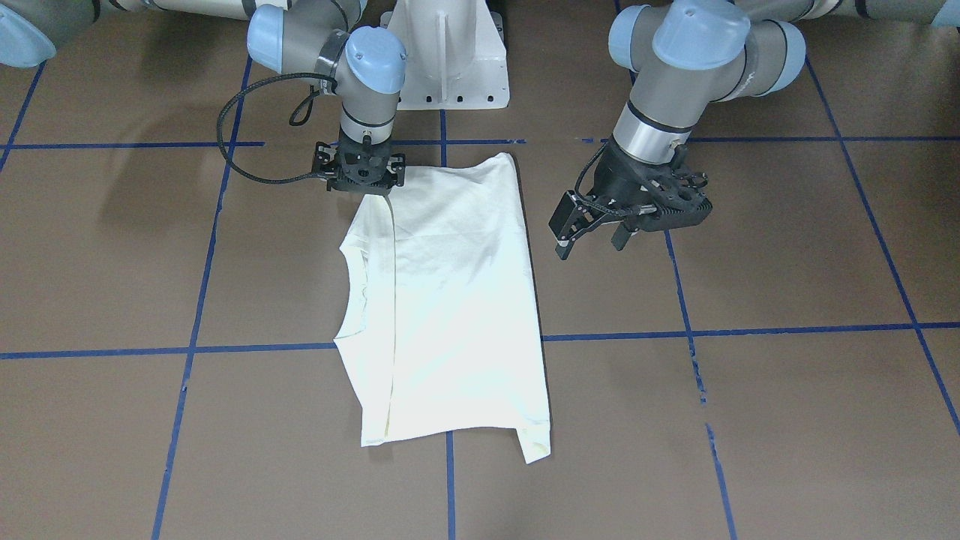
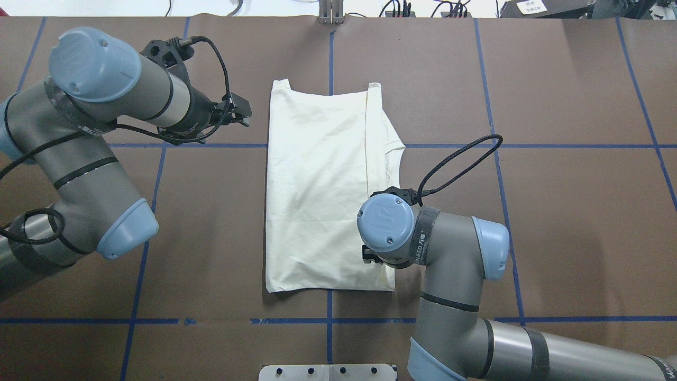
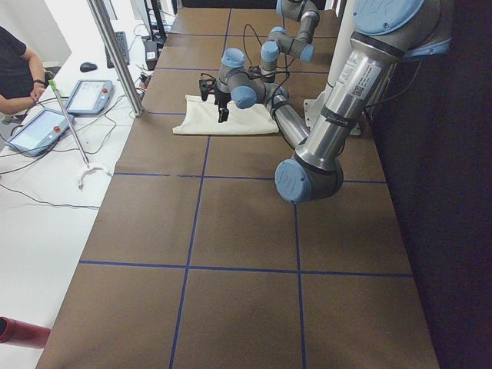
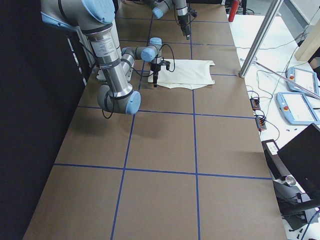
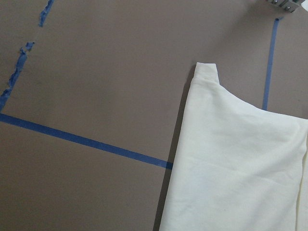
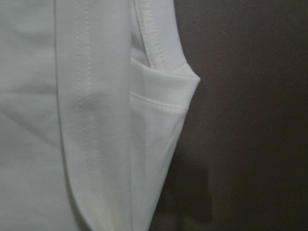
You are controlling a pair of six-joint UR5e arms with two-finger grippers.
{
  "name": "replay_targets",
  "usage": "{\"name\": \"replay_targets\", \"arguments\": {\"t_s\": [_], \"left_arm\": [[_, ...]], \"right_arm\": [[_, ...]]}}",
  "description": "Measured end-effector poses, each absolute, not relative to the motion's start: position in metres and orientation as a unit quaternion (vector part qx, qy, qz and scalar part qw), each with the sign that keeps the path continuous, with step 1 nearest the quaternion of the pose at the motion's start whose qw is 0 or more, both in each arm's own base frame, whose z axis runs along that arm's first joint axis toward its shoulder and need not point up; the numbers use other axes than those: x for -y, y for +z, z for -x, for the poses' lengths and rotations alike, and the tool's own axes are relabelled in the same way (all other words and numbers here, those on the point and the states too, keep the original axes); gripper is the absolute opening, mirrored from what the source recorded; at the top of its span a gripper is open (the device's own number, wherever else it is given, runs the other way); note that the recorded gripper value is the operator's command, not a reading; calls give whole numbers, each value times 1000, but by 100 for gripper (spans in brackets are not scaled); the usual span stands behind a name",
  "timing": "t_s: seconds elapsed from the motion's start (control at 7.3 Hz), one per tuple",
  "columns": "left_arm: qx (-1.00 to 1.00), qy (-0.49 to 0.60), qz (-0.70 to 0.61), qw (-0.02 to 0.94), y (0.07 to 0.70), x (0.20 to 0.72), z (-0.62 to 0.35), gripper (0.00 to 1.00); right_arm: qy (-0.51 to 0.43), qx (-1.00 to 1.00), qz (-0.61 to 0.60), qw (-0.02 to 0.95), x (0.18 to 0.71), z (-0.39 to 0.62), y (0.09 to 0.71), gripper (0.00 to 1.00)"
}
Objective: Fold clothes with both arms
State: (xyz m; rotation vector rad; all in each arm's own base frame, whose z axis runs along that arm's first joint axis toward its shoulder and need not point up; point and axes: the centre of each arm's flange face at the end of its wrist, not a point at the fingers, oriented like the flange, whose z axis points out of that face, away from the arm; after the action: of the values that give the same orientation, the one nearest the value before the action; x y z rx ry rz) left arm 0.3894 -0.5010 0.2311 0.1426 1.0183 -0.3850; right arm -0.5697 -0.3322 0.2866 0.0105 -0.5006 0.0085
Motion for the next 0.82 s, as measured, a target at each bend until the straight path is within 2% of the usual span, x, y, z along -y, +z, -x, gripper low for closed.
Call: {"name": "replay_targets", "arguments": {"t_s": [0.55, 0.82], "left_arm": [[-489, -179, -66, 851, 226, 495, -393, 100], [-490, -179, -67, 850, 224, 494, -392, 100]], "right_arm": [[-1, 214, -8, 977, 356, 540, 320, 100], [-1, 242, -17, 970, 363, 518, 297, 100]]}}
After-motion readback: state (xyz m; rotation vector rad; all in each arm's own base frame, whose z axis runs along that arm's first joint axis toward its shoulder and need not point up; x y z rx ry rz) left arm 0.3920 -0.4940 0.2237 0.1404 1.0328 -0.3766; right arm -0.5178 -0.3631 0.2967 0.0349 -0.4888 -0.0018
